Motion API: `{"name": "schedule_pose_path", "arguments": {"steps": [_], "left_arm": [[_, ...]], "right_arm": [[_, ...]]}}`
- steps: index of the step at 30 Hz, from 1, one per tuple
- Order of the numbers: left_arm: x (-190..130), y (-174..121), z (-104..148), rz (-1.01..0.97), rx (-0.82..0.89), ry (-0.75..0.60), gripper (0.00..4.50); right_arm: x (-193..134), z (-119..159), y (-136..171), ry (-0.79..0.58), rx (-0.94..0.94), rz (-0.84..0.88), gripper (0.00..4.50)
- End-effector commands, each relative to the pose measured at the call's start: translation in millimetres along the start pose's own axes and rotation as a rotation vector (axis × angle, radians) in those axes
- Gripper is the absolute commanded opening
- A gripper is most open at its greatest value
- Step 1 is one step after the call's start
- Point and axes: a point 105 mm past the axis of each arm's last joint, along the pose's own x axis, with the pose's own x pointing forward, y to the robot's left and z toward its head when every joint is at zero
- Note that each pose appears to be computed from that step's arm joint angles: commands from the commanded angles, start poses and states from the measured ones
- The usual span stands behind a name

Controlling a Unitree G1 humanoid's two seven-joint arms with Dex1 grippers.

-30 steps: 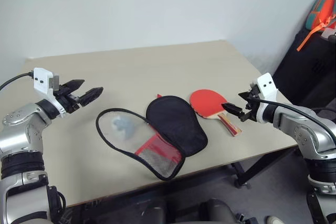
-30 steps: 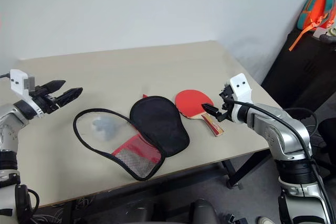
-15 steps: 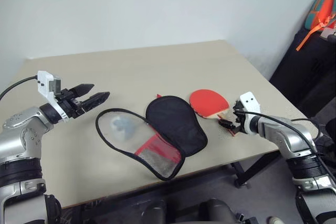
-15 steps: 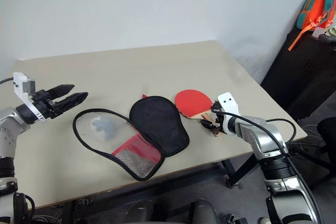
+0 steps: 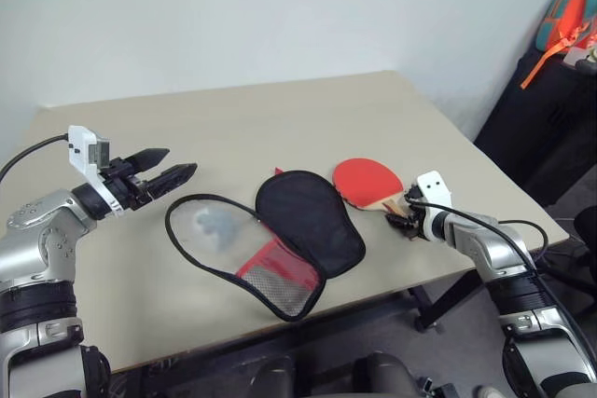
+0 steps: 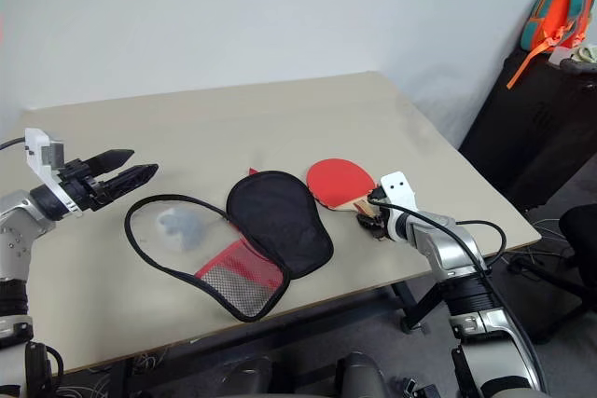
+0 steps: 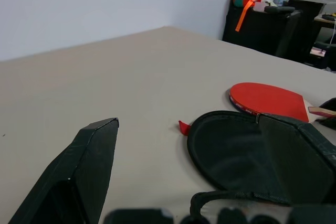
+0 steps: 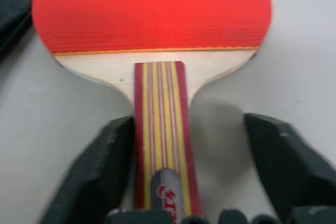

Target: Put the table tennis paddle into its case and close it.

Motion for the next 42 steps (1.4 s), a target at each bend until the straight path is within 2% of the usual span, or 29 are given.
{"name": "schedule_pose_path", "arguments": {"steps": [1, 4, 7, 12, 14, 17, 20, 27, 32, 39, 42], "left_arm": [[2, -4, 14, -0.016, 0.044, -0.044, 4.50], [3, -4, 13, -0.016, 0.043, -0.044, 4.50], [5, -4, 12, -0.018, 0.041, -0.043, 4.50], [8, -4, 10, -0.018, 0.041, -0.041, 4.50], [9, -4, 9, -0.020, 0.040, -0.041, 4.50], [11, -5, 8, -0.025, 0.039, -0.039, 4.50], [12, -5, 7, -0.029, 0.039, -0.036, 4.50], [12, -6, 6, -0.035, 0.038, -0.025, 4.50], [13, -6, 7, -0.039, 0.042, -0.019, 4.50], [10, -6, 8, -0.041, 0.047, -0.007, 4.50], [9, -6, 8, -0.040, 0.046, -0.003, 4.50]], "right_arm": [[-3, 20, -11, -0.060, -0.017, -0.061, 2.15], [-4, 22, -11, -0.069, -0.018, -0.068, 1.13], [-7, 31, -12, -0.104, -0.005, -0.083, 1.13], [-14, 68, -6, -0.234, 0.048, -0.082, 1.13], [-16, 79, 9, -0.262, 0.046, -0.036, 1.13], [-19, 96, 47, -0.296, 0.024, 0.069, 1.13], [-22, 103, 78, -0.306, 0.010, 0.137, 1.13], [-20, 87, 134, -0.251, 0.012, 0.264, 1.13], [-14, 66, 142, -0.192, 0.018, 0.270, 1.13], [1, 21, 146, -0.056, 0.033, 0.280, 1.13], [4, 15, 149, -0.042, 0.025, 0.283, 1.13]]}}
